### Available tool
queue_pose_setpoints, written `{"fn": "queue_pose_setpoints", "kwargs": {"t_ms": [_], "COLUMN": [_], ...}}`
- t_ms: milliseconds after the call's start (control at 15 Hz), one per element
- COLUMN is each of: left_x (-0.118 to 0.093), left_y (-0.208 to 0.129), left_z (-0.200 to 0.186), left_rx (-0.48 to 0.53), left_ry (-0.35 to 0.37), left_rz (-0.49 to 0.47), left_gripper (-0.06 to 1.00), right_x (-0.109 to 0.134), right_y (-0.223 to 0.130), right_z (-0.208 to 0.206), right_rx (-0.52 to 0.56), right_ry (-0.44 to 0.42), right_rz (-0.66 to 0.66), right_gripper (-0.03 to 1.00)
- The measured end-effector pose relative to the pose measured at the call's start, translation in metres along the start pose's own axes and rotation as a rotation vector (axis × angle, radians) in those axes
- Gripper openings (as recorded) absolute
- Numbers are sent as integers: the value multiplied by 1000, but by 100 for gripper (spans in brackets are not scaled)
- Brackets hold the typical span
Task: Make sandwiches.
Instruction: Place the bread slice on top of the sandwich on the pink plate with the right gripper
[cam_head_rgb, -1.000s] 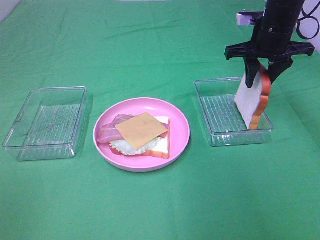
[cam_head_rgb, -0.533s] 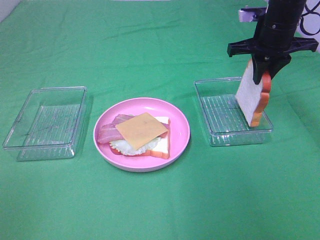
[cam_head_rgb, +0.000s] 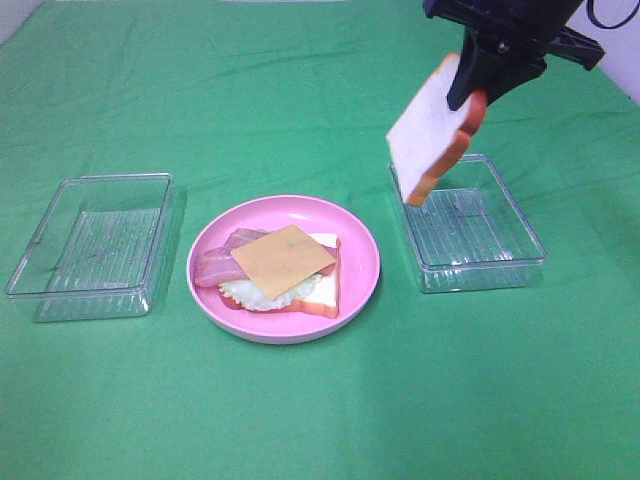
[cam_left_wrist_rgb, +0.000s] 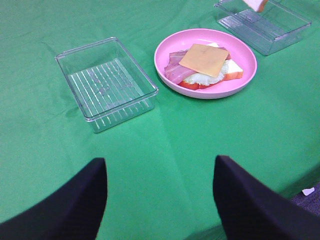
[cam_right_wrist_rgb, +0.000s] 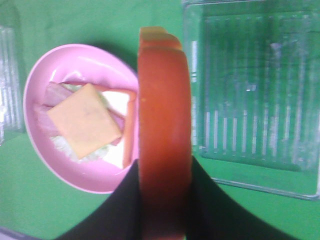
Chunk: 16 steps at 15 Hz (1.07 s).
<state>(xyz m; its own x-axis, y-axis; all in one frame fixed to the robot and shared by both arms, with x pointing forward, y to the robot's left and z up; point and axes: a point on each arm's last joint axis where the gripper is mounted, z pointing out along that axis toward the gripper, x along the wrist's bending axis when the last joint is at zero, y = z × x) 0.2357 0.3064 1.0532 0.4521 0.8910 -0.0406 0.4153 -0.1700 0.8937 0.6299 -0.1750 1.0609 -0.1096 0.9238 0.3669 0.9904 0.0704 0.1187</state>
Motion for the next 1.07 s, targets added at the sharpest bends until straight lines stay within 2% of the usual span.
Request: {"fn": "queue_pose_setpoints", "kwargs": {"t_ms": [267, 400, 467, 600, 800, 933, 1067], "left_x": [0, 0, 0, 0, 0, 0, 0], "left_y": [0, 0, 0, 0, 0, 0, 0], "left_z": [0, 0, 0, 0, 0, 0, 0], "left_rx": [0, 0, 0, 0, 0, 0, 0], "left_ry": [0, 0, 0, 0, 0, 0, 0], "left_rz": [0, 0, 0, 0, 0, 0, 0], "left_gripper": [59, 59, 59, 59, 59, 59, 59], "right_x": [41, 53, 54, 51, 45, 40, 36], "right_y": [-6, -14, -23, -31, -50, -57, -60], "right_z": [13, 35, 57, 76, 106, 117, 127], "right_rx": [-13, -12, -1, 6, -22, -57, -51], "right_ry": [118, 197, 283, 375, 567, 626, 651], "right_rz": [-44, -37, -2, 39, 124, 192, 237], "right_gripper": [20, 20, 20, 20, 20, 20, 20]}}
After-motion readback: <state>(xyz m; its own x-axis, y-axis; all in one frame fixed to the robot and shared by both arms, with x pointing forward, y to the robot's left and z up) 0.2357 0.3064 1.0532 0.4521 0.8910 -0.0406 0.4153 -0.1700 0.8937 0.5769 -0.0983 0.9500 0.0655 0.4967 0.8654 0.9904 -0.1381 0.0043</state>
